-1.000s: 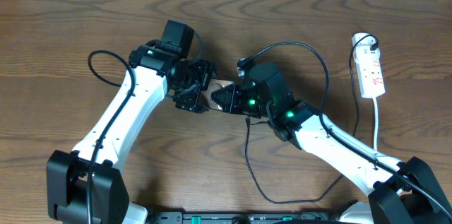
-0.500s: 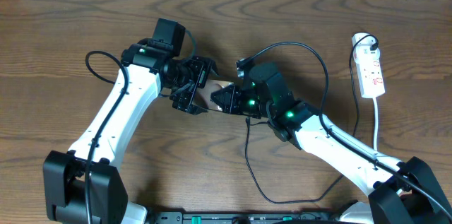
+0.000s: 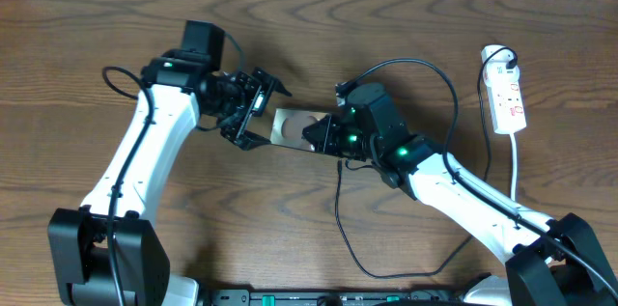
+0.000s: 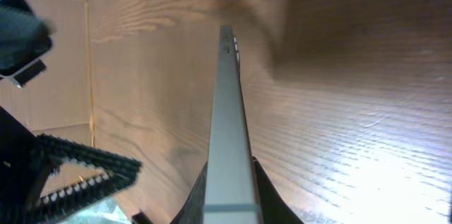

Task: Plug charger to phone and switch on socket
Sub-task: 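Open the left gripper and pull it back, leaving phone in right gripper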

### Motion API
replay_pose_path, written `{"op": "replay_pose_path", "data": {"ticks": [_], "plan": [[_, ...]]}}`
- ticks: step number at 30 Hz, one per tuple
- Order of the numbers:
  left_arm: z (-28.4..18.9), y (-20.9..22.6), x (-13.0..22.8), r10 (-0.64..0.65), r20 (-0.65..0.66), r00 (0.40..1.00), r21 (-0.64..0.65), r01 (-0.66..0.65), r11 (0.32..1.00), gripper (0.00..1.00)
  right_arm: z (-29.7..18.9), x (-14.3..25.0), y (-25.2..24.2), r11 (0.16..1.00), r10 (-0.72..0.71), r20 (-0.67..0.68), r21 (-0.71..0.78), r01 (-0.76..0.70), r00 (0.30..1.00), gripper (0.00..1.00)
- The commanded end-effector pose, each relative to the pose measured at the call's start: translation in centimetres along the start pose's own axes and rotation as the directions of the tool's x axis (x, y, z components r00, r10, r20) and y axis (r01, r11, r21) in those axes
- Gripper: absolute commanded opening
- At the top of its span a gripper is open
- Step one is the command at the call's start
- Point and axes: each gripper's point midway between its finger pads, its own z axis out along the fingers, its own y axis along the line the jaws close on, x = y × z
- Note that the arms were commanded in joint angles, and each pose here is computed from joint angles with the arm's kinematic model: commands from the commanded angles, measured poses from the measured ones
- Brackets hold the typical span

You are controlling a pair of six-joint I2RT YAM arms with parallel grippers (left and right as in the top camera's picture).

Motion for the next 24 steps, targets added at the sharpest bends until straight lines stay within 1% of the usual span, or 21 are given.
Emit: {"op": "replay_pose_path", "data": {"ticks": [1, 3, 9, 12, 16, 22, 24], "plan": [[-2.0, -2.2, 0.7, 0.279, -0.028, 0.960, 0.132, -0.273, 0.953, 0.92, -0.4, -1.6, 0.1, 1.000, 0.009, 0.036, -0.009, -0.008, 0.999, 0.01], [-2.6, -3.1, 0.7, 0.361, -0.024, 0.932, 0.192, -0.350, 0.917, 0.92, -0.6, -2.1, -0.2, 0.999, 0.039, 0.044, -0.009, -0.038, 0.998, 0.01], [-4.1, -3.5, -1.4, 0.349, 0.033, 0.937, 0.231, -0.346, 0.909, 0.92, -1.2, -3.2, -1.0, 0.990, 0.139, 0.059, -0.017, -0.138, 0.989, 0.01], [-4.9, -4.1, -1.7, 0.375, 0.042, 0.926, 0.282, -0.371, 0.885, 0.92, -1.5, -3.8, -1.3, 0.986, 0.169, 0.072, -0.019, -0.168, 0.983, 0.01], [-5.6, -4.5, -2.1, 0.392, 0.035, 0.919, 0.359, -0.377, 0.854, 0.92, -1.9, -4.9, -1.4, 0.982, 0.186, 0.103, -0.037, -0.183, 0.977, 0.01], [-4.7, -3.1, -3.4, 0.361, 0.021, 0.932, 0.406, -0.338, 0.849, 0.92, -2.3, -6.5, -0.4, 0.979, 0.194, 0.147, -0.096, -0.181, 0.970, 0.01], [-4.2, -3.0, -3.8, 0.363, 0.022, 0.931, 0.441, -0.335, 0.833, 0.93, -2.4, -6.9, 0.1, 0.978, 0.191, 0.159, -0.116, -0.174, 0.969, 0.01]]}}
